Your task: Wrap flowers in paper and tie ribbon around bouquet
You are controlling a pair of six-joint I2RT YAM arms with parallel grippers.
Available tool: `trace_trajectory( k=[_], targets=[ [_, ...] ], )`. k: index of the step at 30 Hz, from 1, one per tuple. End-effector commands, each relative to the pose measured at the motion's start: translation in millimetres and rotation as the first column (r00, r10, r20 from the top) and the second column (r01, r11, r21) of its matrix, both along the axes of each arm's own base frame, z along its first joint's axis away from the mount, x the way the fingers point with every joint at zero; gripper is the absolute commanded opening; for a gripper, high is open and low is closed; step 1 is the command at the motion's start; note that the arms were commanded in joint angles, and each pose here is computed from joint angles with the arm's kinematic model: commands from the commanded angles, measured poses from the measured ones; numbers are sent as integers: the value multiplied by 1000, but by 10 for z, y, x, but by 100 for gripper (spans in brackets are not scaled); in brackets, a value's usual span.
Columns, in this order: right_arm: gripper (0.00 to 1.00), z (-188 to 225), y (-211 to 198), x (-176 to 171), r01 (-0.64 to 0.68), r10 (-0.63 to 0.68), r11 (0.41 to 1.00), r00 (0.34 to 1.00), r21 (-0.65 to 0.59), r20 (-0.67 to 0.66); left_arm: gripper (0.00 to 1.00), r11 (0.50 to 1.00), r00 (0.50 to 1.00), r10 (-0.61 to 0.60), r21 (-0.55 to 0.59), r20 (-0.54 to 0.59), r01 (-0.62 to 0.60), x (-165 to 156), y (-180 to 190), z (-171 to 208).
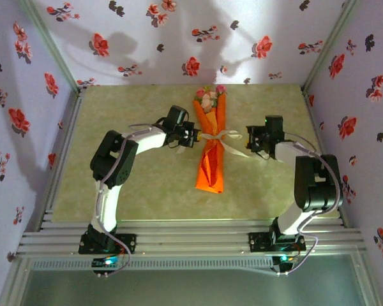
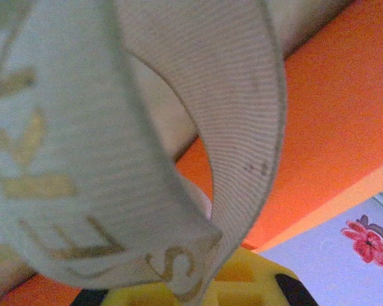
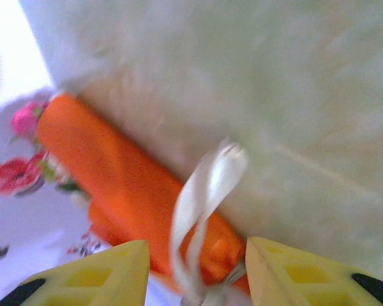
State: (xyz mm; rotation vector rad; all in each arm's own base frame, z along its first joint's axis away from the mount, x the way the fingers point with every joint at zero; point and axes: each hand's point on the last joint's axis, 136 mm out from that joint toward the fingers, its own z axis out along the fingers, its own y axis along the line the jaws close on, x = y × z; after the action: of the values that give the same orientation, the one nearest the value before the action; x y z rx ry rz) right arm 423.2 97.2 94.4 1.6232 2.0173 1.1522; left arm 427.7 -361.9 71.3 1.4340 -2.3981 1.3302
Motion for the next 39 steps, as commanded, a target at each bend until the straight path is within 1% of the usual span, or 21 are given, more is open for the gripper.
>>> trace_trajectory(
  k=[1,3,7,12,19,27,31,35,39],
  targets=[
    [46,131,179,74,-36,36,999,999,-6,19,0,999,999,-47,-5,19,47,-13,-55,79],
    [46,131,352,194,-86,86,996,996,4,25,0,999,999,-49,-6,22,49,-18,-65,87],
    [45,-19,531,328,-164,163,986,986,-19,-18,0,999,998,-53,-3,25,53,-17,-70,87],
    [43,-134,581,422,-168,168,986,985,-7,-40,0,998,998,-60,0,28,60,-27,-87,97],
    [40,-200,641,392,-172,172,985,983,8,-64,0,998,998,-62,0,26,62,-30,-96,89],
    [43,-161,607,198,-159,159,987,984,2,-78,0,998,998,-65,0,22,65,-27,-104,68],
    [44,-153,584,177,-155,154,988,985,-5,-79,0,998,998,-66,-1,21,66,-23,-112,69],
    [44,-194,603,244,-153,153,988,985,1,-77,0,998,997,-69,-1,20,69,-25,-117,67],
    [41,-256,610,331,-151,150,988,985,-4,-83,0,998,998,-68,1,18,68,-30,-108,61]
  ],
)
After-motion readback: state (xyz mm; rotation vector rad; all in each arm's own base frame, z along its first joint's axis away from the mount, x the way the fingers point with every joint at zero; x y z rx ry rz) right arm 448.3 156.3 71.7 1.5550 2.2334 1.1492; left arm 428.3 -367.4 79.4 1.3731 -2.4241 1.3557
